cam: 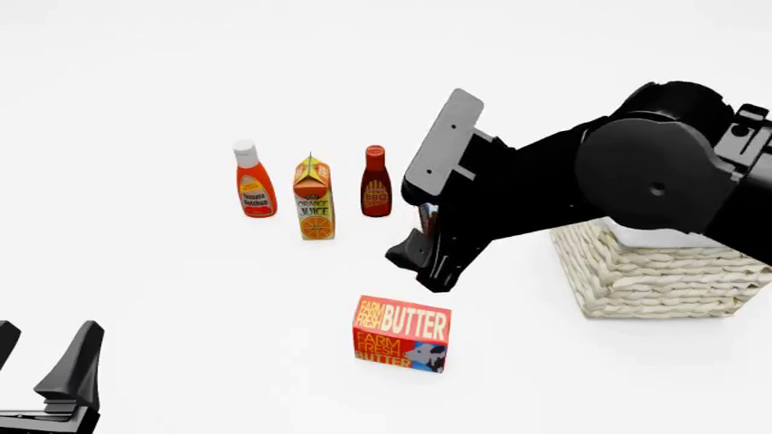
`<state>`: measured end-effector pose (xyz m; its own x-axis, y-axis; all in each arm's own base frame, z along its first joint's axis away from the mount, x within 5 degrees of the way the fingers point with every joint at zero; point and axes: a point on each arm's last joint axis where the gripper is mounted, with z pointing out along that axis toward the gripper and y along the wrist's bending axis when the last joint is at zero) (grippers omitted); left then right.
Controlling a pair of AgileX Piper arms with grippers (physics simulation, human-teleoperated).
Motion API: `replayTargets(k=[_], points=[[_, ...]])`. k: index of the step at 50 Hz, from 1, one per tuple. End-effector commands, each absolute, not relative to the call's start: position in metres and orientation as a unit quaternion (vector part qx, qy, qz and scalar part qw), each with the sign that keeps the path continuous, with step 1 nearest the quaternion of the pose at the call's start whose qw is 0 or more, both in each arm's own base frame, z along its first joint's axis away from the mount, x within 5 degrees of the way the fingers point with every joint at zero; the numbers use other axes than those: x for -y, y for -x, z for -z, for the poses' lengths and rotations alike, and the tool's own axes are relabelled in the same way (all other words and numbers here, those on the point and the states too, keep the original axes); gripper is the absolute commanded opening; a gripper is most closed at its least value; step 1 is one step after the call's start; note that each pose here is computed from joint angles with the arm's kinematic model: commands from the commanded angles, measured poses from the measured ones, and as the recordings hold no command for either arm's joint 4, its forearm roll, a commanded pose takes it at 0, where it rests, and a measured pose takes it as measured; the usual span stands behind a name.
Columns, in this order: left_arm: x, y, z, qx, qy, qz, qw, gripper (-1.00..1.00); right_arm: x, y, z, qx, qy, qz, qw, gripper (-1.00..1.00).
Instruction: Pick the butter and place it in the basket.
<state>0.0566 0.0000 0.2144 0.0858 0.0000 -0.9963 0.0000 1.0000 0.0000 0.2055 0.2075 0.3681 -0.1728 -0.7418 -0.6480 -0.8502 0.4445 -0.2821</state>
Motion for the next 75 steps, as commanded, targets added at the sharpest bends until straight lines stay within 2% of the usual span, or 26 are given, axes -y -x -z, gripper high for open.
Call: replayTargets(k=[1, 75], points=[[0.000, -0.057, -0.214, -0.676, 0.000, 0.000, 0.737, 1.00, -0.213, -0.210, -0.359, -0.761, 0.531, -0.068, 0.366, 1.00], [0.000, -0.057, -0.214, -0.676, 0.000, 0.000, 0.737, 1.00, -0.231, -0.228, -0.307, -0.767, 0.547, -0.057, 0.330, 1.00]])
